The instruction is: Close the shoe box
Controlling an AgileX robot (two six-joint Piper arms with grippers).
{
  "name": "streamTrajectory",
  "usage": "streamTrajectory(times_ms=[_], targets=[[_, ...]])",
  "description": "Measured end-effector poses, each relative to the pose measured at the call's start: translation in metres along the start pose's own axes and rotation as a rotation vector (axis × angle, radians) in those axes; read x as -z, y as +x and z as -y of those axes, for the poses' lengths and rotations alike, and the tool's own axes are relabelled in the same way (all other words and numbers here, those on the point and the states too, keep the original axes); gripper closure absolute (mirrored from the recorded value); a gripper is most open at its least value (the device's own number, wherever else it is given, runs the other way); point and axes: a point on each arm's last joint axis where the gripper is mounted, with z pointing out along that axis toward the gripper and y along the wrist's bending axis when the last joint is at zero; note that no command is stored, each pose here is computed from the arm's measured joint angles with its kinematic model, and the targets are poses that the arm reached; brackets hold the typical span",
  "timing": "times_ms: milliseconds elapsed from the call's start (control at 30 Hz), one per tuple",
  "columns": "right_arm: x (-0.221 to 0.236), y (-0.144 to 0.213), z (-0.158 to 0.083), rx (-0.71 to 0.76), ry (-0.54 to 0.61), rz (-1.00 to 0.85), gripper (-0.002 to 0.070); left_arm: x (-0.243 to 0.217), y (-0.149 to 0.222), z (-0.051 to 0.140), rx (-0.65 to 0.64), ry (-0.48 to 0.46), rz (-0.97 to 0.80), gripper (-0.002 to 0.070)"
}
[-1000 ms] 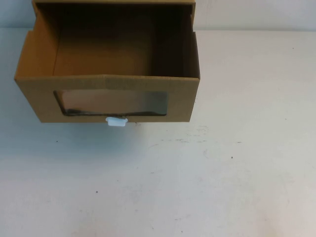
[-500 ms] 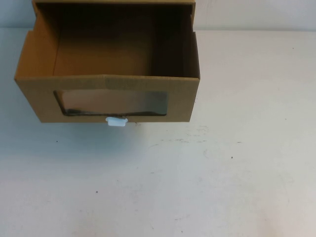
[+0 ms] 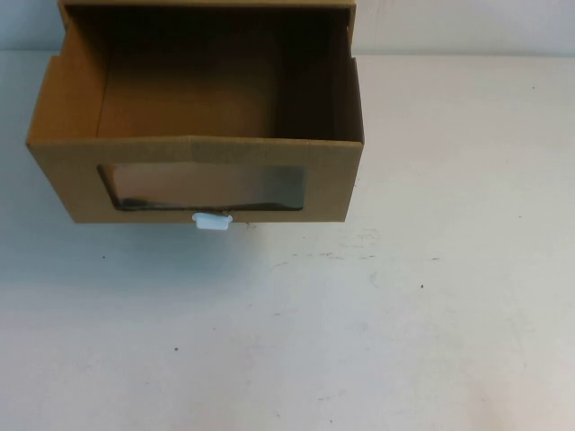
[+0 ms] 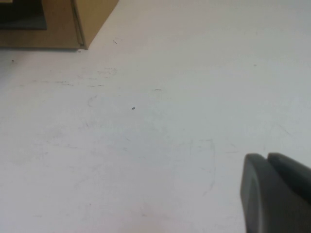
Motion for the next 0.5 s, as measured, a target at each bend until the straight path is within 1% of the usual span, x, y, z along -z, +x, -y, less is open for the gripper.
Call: streamTrajectory(times_ms=[67, 133, 233, 300, 367, 433, 500], targets=[[0.000, 0.000, 0.000, 0.000, 0.000, 0.000, 0.0687, 0.000, -0.005, 0.001, 0.113, 0.010, 0.057, 0.0677], [0.000, 0.000, 0.000, 0.000, 0.000, 0.000, 0.0687, 0.001, -0.010, 0.001, 0.256, 0.022, 0.111, 0.0677], [0.000, 0.000, 0.000, 0.000, 0.000, 0.000, 0.0687, 0.001, -0.016, -0.001, 0.348, 0.021, 0.181, 0.0677], [0.000, 0.000, 0.000, 0.000, 0.000, 0.000, 0.0687, 0.002, -0.018, -0.001, 0.373, 0.024, 0.187, 0.0677], [0.000, 0.000, 0.000, 0.000, 0.000, 0.000, 0.0687, 0.004, -0.023, 0.003, 0.374, 0.049, 0.156, 0.0677], [0.000, 0.000, 0.000, 0.000, 0.000, 0.000, 0.0687, 0.009, -0.040, 0.009, 0.366, 0.080, 0.132, 0.0677], [0.000, 0.000, 0.000, 0.000, 0.000, 0.000, 0.0687, 0.011, -0.067, 0.016, 0.340, 0.102, 0.083, 0.0677]])
